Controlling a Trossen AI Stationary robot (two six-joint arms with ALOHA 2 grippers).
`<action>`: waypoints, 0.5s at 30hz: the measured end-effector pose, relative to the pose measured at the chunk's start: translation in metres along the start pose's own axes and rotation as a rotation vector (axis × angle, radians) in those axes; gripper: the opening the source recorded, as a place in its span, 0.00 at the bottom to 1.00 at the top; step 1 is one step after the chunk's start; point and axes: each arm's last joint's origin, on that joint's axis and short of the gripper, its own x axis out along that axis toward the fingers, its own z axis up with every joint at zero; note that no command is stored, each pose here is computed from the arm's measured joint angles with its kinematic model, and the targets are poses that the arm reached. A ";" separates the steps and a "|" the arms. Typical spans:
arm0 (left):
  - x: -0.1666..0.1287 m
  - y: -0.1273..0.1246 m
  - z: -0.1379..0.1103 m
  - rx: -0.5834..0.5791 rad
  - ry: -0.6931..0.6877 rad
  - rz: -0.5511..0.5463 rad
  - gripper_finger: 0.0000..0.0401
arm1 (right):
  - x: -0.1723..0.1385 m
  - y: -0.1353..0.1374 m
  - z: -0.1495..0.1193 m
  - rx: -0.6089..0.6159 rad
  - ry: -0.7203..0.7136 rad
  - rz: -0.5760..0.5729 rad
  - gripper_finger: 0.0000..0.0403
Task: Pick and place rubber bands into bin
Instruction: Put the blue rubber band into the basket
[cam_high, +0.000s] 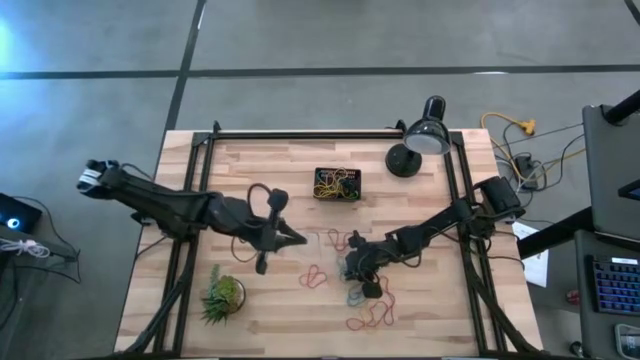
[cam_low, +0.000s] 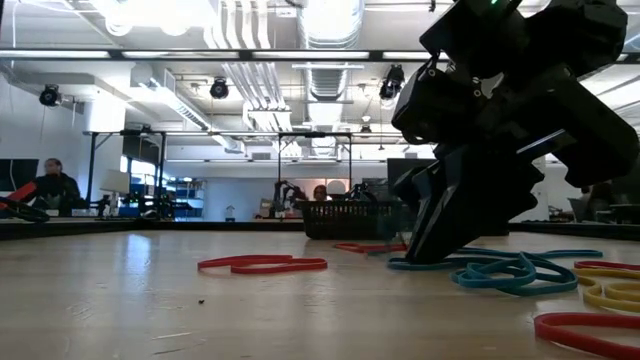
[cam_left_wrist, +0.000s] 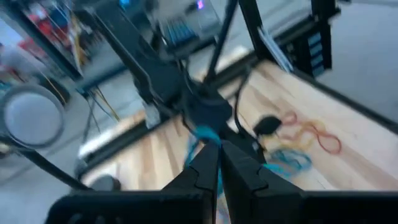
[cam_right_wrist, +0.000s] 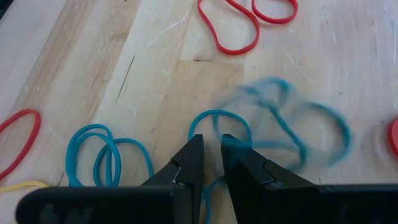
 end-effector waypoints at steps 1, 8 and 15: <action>-0.002 0.000 0.000 0.002 -0.014 0.006 0.00 | 0.000 0.000 0.000 0.000 0.000 0.000 0.14; 0.004 -0.002 -0.010 0.015 -0.001 0.038 0.00 | 0.000 0.000 0.000 0.000 -0.001 0.000 0.14; 0.033 0.004 -0.043 0.073 0.085 0.192 0.00 | 0.000 0.000 0.000 -0.001 -0.002 0.000 0.14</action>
